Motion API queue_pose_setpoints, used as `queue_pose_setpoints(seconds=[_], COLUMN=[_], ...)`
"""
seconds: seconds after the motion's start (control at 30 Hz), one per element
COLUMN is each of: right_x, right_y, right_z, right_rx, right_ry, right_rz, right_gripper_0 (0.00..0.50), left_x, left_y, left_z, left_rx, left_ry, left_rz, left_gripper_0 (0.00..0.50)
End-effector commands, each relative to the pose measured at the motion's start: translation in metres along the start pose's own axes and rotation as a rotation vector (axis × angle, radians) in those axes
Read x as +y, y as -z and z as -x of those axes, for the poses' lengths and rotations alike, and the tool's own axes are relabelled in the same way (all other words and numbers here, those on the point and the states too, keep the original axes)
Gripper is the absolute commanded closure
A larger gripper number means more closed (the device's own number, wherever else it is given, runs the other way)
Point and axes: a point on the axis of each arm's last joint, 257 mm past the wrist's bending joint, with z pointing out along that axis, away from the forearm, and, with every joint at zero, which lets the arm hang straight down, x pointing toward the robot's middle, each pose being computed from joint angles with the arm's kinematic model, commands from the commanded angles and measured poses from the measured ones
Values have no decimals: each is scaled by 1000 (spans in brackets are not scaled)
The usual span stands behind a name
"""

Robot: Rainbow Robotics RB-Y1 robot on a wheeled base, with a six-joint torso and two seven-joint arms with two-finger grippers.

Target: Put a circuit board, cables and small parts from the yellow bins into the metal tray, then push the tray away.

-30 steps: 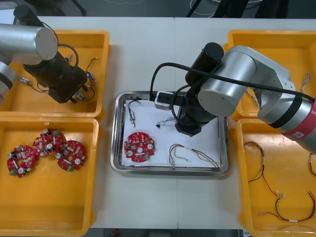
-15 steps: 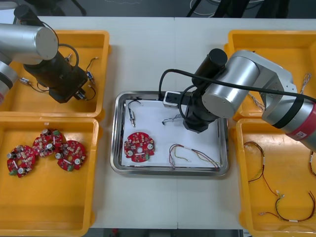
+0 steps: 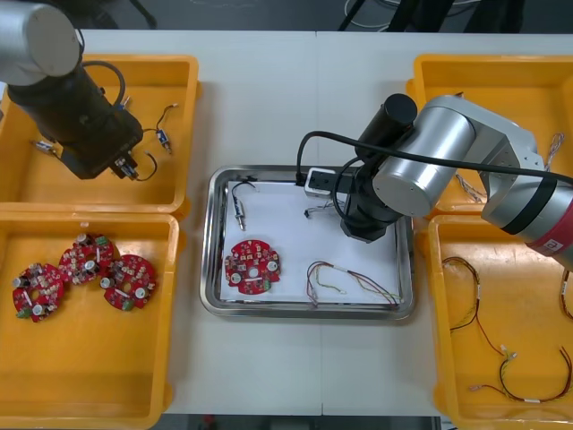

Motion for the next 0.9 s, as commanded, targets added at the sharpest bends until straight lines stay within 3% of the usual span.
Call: queue_pose_setpoints(seconds=[0.03,0.33,0.53,0.9], right_x=[-18,-12,-2,-9], right_y=[11,25,42,79], right_z=[4,11,11,29], right_rx=[-5,-11,12,-9], right_ry=[38,33,34,25], right_rz=[-38,-26,-3,-20], right_gripper_0=[0,0,0,0], left_x=[-3,-8,-19,-33], left_y=[60,92,106,107], left_z=[21,-4,-26,-74], left_rx=[-96,-141,-162,-196], left_ry=[-123,-231,-293,-382], left_rz=[-19,-4,-33,-69], left_gripper_0=[500,500,500,500])
